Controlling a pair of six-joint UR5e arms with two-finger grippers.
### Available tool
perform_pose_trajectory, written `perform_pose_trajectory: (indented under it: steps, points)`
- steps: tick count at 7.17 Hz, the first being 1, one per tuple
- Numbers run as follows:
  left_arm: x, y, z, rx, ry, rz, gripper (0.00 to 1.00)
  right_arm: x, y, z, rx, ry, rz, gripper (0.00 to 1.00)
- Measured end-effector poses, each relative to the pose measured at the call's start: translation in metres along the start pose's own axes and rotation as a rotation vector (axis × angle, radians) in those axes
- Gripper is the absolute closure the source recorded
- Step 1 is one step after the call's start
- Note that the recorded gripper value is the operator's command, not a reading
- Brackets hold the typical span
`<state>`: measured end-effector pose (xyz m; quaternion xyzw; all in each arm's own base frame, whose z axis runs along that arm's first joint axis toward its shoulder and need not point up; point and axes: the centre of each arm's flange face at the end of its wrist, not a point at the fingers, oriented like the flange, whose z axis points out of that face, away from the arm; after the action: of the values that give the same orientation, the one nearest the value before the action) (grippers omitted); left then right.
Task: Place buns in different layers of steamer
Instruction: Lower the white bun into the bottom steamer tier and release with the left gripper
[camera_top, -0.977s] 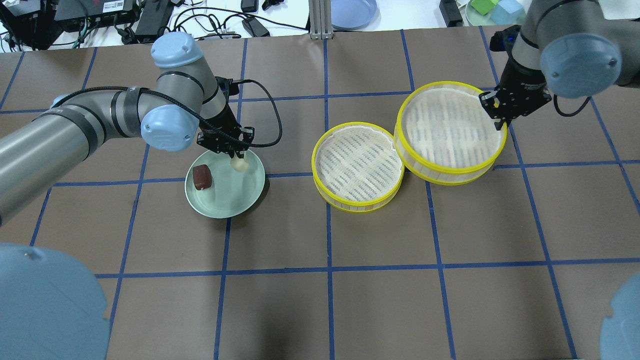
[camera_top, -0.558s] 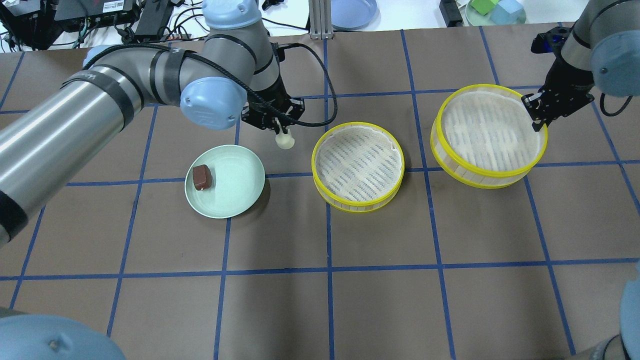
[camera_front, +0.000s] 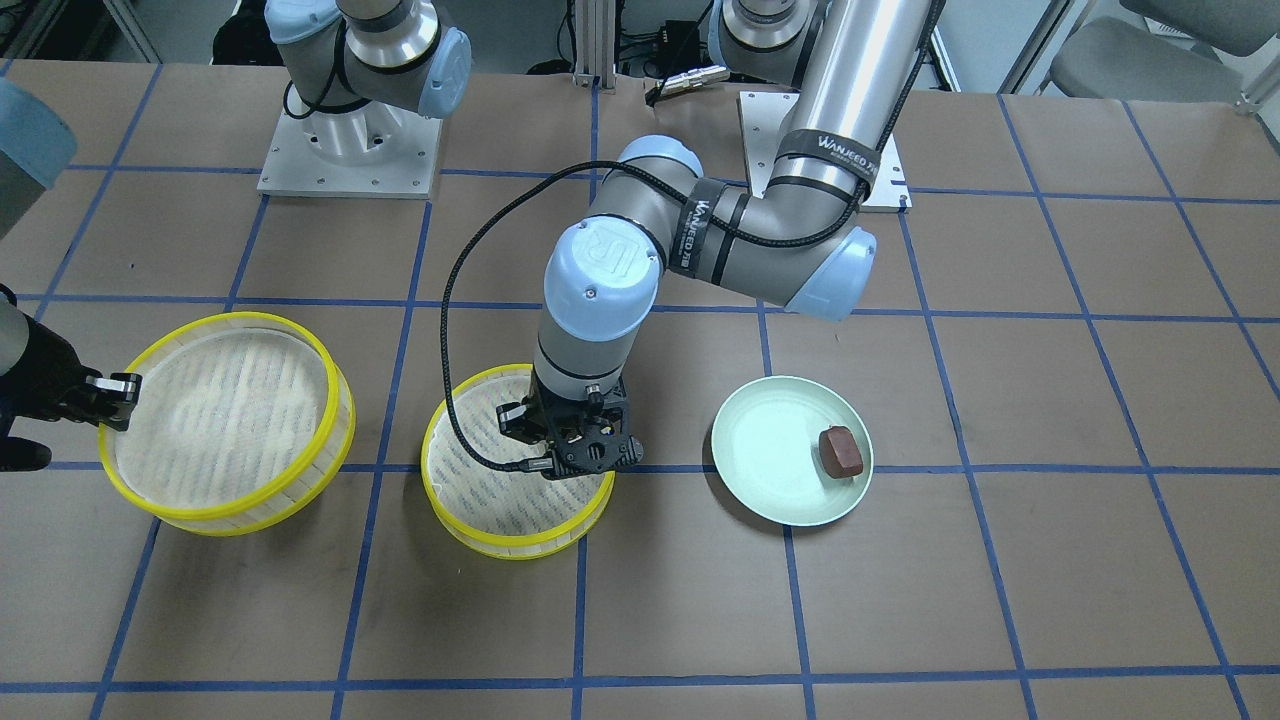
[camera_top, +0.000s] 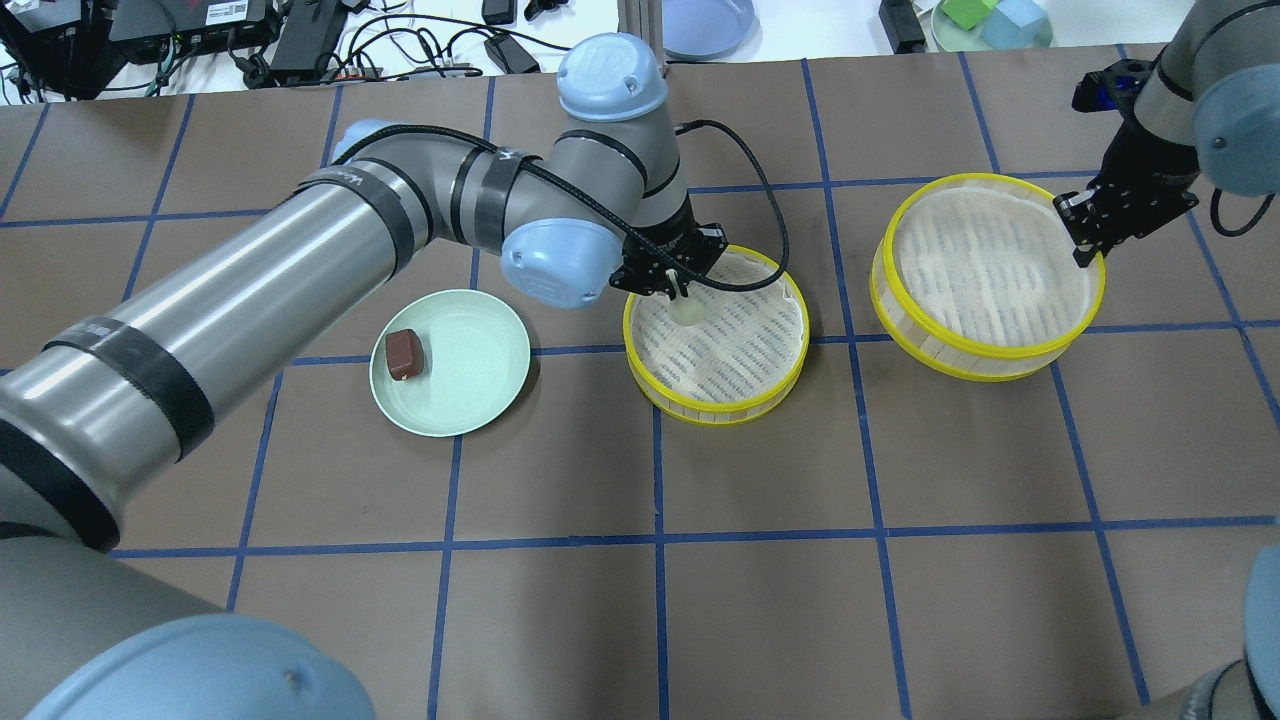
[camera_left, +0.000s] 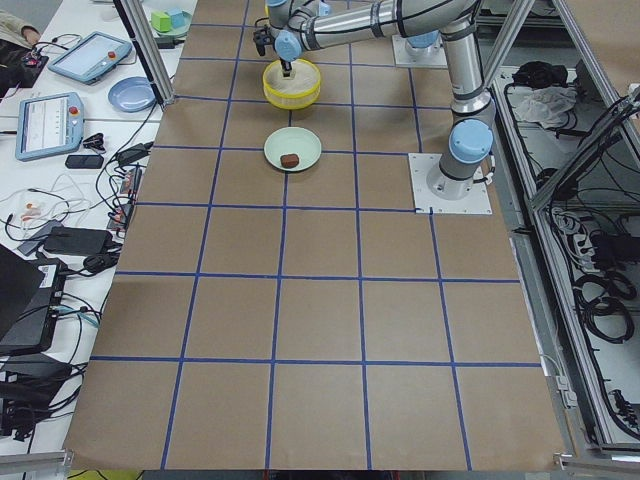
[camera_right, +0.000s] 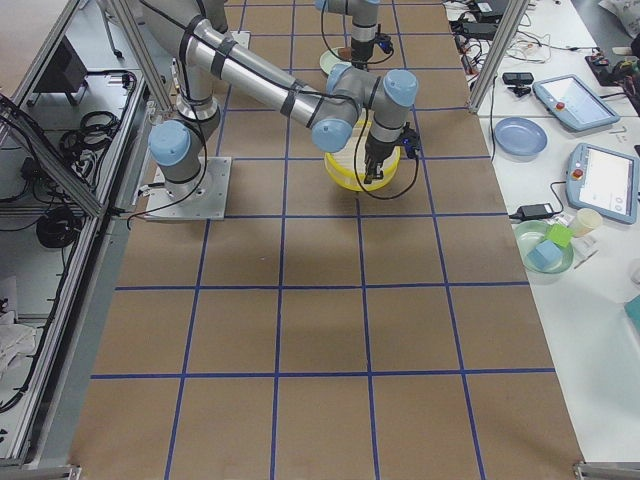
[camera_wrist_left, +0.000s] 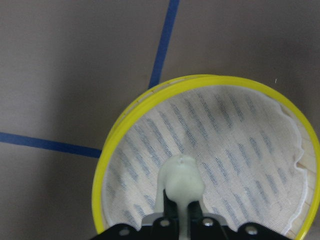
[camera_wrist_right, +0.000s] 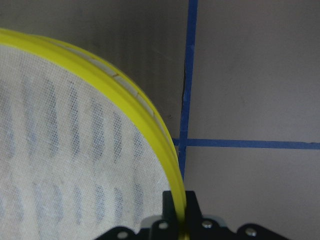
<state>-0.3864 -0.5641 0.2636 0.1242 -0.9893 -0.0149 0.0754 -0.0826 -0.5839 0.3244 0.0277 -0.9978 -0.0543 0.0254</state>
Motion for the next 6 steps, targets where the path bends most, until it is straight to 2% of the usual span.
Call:
perform_pose_trajectory:
  steps: [1,2,4,6]
  points:
    - [0.004,0.002,0.014,-0.012,-0.007,0.002,0.05,0.0,0.0,0.001,-0.002,-0.001,0.0,1.0]
    - [0.005,0.003,0.022,-0.017,-0.012,0.006,0.0,0.0,0.001,0.001,-0.003,-0.001,0.0,1.0]
    - [0.007,0.004,0.02,-0.01,-0.006,0.01,0.0,-0.001,0.002,0.0,-0.004,-0.002,0.003,1.0]
    - [0.009,0.008,-0.004,0.022,0.017,0.022,0.0,-0.006,0.003,-0.005,0.0,-0.001,0.019,1.0]
